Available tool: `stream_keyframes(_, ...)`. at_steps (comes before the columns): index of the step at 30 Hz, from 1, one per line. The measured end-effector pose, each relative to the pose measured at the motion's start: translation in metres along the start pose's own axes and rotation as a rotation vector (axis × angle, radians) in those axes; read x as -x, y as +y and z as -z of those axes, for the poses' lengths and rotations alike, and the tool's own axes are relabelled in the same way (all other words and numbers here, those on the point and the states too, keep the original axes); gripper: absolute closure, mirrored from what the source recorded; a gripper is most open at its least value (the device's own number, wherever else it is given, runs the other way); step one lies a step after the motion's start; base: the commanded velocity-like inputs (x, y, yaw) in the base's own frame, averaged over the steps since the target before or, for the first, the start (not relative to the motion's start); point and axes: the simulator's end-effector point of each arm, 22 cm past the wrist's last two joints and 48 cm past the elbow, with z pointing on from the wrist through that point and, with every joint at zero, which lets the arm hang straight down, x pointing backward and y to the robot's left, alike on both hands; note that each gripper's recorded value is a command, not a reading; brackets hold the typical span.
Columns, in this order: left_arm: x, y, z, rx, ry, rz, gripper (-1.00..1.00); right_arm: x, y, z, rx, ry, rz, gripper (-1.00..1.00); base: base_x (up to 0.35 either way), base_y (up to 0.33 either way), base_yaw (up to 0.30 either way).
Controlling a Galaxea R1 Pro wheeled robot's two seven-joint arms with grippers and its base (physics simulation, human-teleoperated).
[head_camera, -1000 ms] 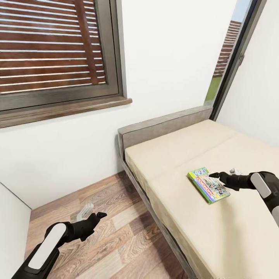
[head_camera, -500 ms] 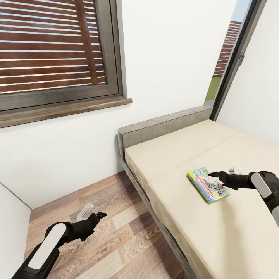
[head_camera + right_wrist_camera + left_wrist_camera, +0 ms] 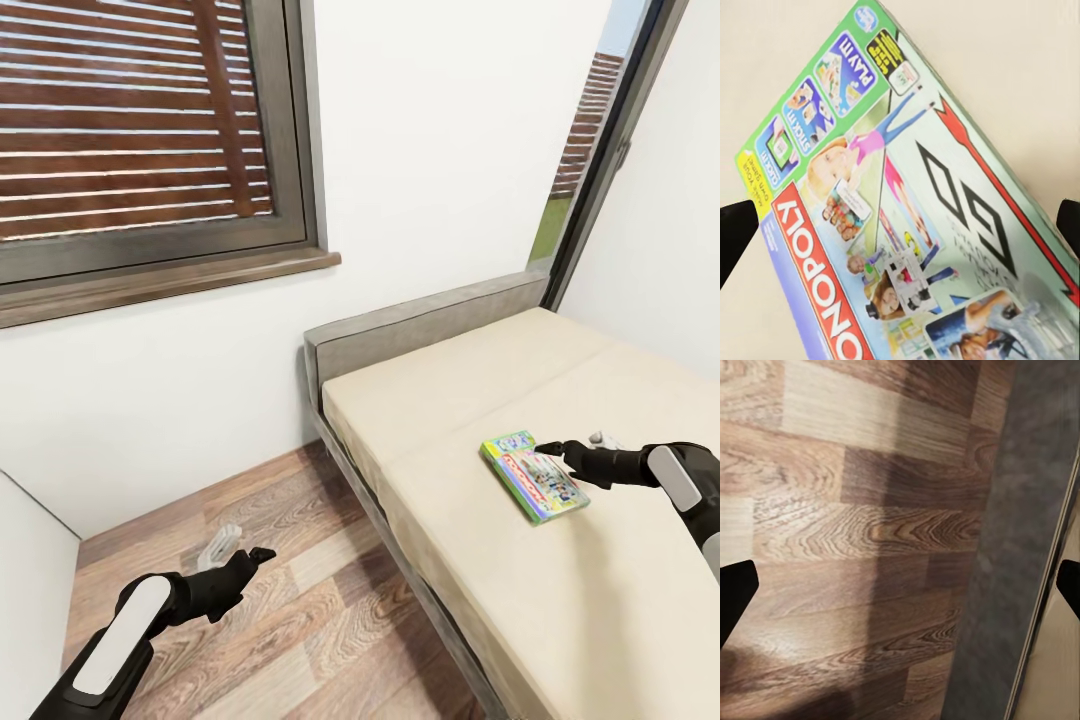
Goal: Put all the toys in the child's room - the three board games (two on the bed and one on the table), the two jigsaw puzzles on the table, and the tennis ball on the table - inside the toy box on the table in the child's room.
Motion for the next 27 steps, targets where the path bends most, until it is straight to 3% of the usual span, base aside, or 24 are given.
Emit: stream_keyframes(27,-0.0005,0.0012,-0.0015,-0.001,0.000,0.000,-1.00,-0.0025,-0.0021,-0.0016,0.002,0.003,-0.005,-1.00,0.000,0.000,0.000)
